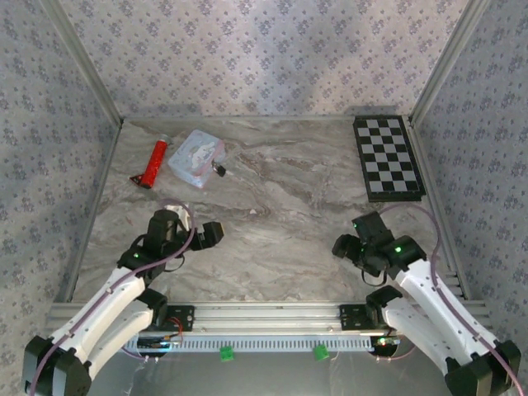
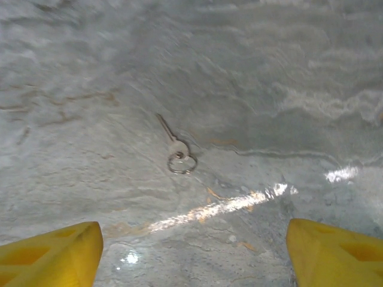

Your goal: Unlock the padlock with the key

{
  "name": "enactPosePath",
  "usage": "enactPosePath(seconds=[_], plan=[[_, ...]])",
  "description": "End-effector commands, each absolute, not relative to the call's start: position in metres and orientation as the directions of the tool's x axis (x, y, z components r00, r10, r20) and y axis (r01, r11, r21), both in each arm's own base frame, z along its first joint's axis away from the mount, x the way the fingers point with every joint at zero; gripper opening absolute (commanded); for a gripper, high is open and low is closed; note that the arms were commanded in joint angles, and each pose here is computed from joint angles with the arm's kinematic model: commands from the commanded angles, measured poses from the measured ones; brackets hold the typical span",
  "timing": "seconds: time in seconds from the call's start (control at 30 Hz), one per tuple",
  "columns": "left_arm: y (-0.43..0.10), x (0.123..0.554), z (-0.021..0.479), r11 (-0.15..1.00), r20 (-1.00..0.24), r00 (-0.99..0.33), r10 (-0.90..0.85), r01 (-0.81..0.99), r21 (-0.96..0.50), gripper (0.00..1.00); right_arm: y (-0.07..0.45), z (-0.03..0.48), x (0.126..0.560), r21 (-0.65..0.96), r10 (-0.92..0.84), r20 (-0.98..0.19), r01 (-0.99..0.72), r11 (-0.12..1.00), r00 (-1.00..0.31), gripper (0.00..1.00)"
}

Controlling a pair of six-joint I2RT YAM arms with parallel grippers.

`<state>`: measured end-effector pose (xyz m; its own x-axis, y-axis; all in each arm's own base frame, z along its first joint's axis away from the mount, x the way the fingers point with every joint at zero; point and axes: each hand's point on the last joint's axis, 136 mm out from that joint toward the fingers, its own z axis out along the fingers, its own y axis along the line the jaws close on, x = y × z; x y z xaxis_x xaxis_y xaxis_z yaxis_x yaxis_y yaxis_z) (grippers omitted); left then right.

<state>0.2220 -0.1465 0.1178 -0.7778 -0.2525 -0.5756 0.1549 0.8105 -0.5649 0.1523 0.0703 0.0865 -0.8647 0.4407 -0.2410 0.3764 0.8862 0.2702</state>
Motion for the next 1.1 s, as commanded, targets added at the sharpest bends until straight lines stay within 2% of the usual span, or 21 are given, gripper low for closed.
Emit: enactPosePath(seconds=[0.0,0.23,0.53,1.07], plan=[[-0.153,0.222,0.126,0.804,-0.647,-0.739,-0.189,0.262,-0.534,1.00,0.073,0.078,0.159,0.260,0.479,-0.233,0.420,0.869,-0.846,0.78],[-0.153,0.214,0.126,0.788,-0.701,-0.694,-0.162,0.337,-0.515,1.00,0.089,0.060,0.168,0.175,0.387,-0.191,0.356,0.918,-0.902,0.70],[-0.148,0.214,0.128,0.792,-0.721,-0.668,-0.183,0.334,-0.510,1.00,0.091,0.042,0.172,0.037,0.295,-0.150,0.293,0.955,-0.943,0.56],[-0.147,0.215,0.127,0.797,-0.725,-0.662,-0.189,0.328,-0.507,1.00,0.092,0.033,0.184,-0.202,0.146,-0.108,0.165,0.965,-0.983,0.36]])
